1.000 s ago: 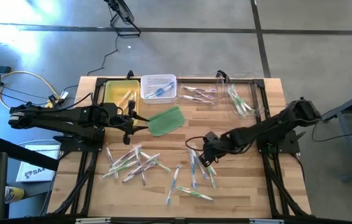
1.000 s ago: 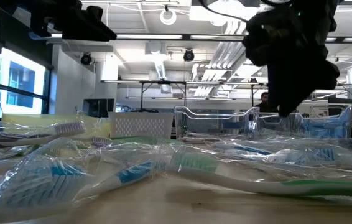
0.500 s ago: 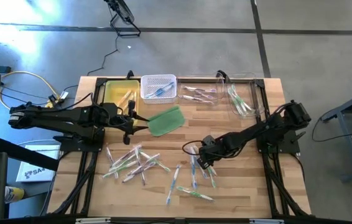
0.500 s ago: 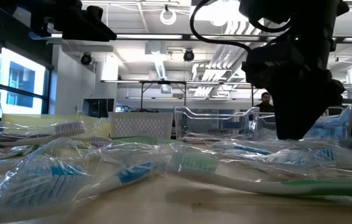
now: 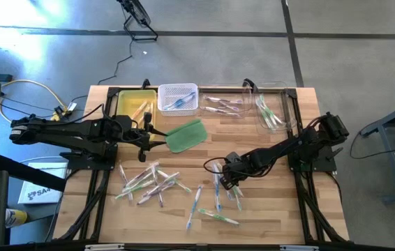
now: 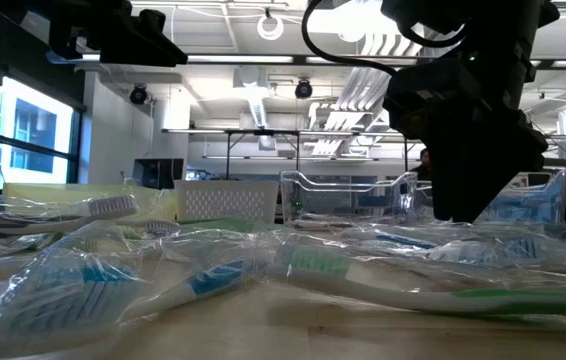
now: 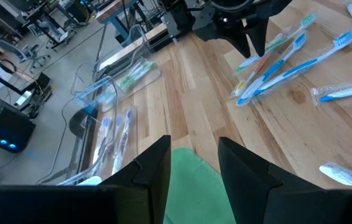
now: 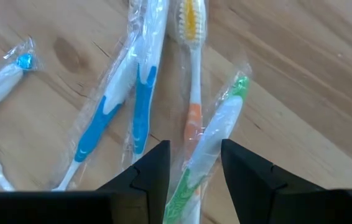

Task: Pick & Place Toothbrushes
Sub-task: Put the green toothbrush into the right transparent bin, then put the orange toothbrush into the yellow bin

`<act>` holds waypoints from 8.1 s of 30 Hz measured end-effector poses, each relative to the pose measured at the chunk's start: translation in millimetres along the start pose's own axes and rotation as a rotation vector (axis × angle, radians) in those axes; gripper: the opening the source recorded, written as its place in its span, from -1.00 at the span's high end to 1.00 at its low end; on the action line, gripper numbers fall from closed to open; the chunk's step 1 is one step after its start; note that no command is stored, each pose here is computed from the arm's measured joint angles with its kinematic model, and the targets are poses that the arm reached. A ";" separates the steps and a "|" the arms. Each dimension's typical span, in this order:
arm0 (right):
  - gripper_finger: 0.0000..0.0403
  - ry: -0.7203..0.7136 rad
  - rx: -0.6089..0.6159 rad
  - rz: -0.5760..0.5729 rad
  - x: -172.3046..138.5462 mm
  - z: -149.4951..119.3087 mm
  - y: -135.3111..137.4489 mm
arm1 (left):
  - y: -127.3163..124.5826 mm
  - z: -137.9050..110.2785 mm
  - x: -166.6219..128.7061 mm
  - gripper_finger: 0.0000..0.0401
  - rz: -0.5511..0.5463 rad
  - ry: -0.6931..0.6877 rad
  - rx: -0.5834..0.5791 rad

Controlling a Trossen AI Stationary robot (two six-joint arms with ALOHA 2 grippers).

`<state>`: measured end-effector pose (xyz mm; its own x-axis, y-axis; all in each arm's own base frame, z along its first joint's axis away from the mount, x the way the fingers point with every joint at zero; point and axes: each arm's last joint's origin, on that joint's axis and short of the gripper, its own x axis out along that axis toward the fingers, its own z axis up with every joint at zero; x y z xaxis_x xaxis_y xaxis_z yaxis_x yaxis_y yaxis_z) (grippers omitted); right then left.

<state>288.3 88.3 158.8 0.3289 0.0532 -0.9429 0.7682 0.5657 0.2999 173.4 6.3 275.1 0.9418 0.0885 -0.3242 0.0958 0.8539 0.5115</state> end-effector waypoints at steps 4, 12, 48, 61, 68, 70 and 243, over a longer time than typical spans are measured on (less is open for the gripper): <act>0.32 -0.006 0.000 -0.003 0.1 0.1 -0.2 | 0.0 0.0 0.0 0.36 0.000 0.000 0.000; 0.32 -0.032 -0.001 -0.017 0.1 0.7 -1.0 | 0.0 0.0 0.0 0.36 0.000 0.000 0.000; 0.35 -0.021 -0.009 -0.125 23.3 -1.5 -6.9 | 0.0 0.0 0.1 0.36 0.000 0.000 -0.001; 0.88 -0.028 -0.108 -0.105 17.6 -0.7 -6.2 | 0.0 0.0 0.1 0.36 0.000 0.000 -0.001; 0.92 -0.041 -0.171 -0.065 6.5 1.2 -4.0 | 0.0 -0.1 0.1 0.36 0.000 0.000 -0.004; 0.92 -0.080 -0.193 -0.056 -2.4 4.0 -4.2 | 0.0 -0.1 0.1 0.36 0.000 0.000 -0.004; 0.98 -0.698 -0.848 0.316 -145.8 154.1 -94.7 | -17.7 28.9 7.1 0.36 -0.034 -0.189 -0.321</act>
<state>252.3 -99.9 290.3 0.8786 -0.0273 -0.4768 0.0661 0.9957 0.0648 187.7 -23.1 286.7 0.9855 -0.0135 -0.1690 0.0506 0.9747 0.2177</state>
